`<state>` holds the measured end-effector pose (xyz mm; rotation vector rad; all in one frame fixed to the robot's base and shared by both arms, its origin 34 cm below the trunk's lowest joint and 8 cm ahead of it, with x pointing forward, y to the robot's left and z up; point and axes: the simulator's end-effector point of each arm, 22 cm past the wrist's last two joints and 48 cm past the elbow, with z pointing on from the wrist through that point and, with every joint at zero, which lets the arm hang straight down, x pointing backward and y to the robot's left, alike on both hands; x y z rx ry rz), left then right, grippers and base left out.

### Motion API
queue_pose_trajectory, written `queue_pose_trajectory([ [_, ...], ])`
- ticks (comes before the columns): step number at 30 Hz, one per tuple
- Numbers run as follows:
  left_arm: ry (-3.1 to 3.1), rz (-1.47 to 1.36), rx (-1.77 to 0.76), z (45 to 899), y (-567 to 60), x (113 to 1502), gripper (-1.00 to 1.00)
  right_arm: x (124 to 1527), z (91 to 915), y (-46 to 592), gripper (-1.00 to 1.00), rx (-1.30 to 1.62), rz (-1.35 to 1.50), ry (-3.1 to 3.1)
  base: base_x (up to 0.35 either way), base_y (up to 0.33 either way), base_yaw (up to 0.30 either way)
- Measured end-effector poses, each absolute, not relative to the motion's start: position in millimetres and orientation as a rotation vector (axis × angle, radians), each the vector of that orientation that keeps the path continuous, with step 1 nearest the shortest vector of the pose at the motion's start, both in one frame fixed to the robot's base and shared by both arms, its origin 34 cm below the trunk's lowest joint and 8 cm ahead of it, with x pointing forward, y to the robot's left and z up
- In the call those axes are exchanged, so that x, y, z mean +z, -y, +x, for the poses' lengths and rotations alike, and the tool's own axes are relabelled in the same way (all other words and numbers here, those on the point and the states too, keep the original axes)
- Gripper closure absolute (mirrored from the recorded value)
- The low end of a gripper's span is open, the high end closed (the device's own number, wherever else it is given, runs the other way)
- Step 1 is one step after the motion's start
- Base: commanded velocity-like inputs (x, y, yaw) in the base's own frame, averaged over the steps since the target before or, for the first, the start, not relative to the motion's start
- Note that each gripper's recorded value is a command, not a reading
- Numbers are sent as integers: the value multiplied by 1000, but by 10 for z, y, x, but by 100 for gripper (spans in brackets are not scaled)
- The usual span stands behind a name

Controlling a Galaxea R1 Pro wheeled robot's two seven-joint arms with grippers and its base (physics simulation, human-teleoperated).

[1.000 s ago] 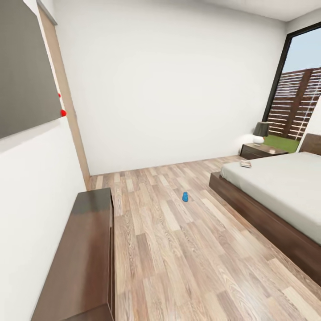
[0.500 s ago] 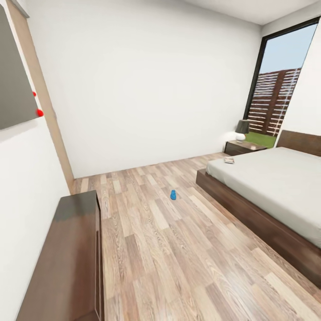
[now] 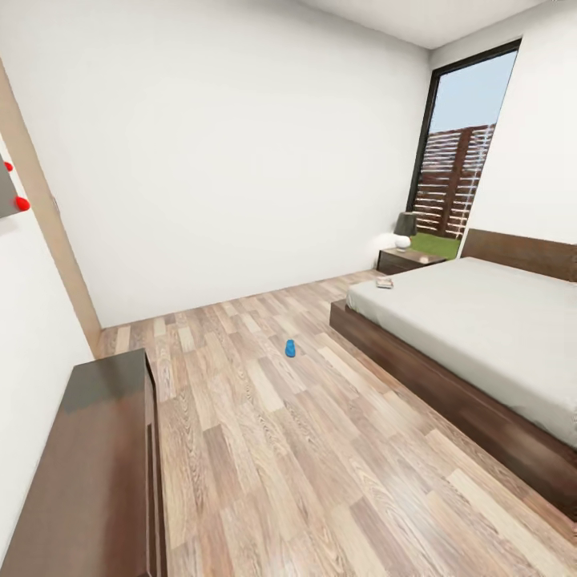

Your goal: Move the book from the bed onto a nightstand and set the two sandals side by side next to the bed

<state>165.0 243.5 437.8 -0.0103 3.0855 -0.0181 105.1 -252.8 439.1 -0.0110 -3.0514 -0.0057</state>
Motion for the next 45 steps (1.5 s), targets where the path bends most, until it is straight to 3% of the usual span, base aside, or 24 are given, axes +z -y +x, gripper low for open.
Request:
queue_pose_trajectory([
  [15, -3091, -10, -18, 1627, -2435, 4376, -100, 4392, 1036, 2528, -100, -6, -11, 3047, 63, 138, -213],
  [45, -3101, -11, -20, 1586, -2423, 4374, -100, 4397, 992, 2540, -100, -3, -11, 3036, 2, 5, -213],
])
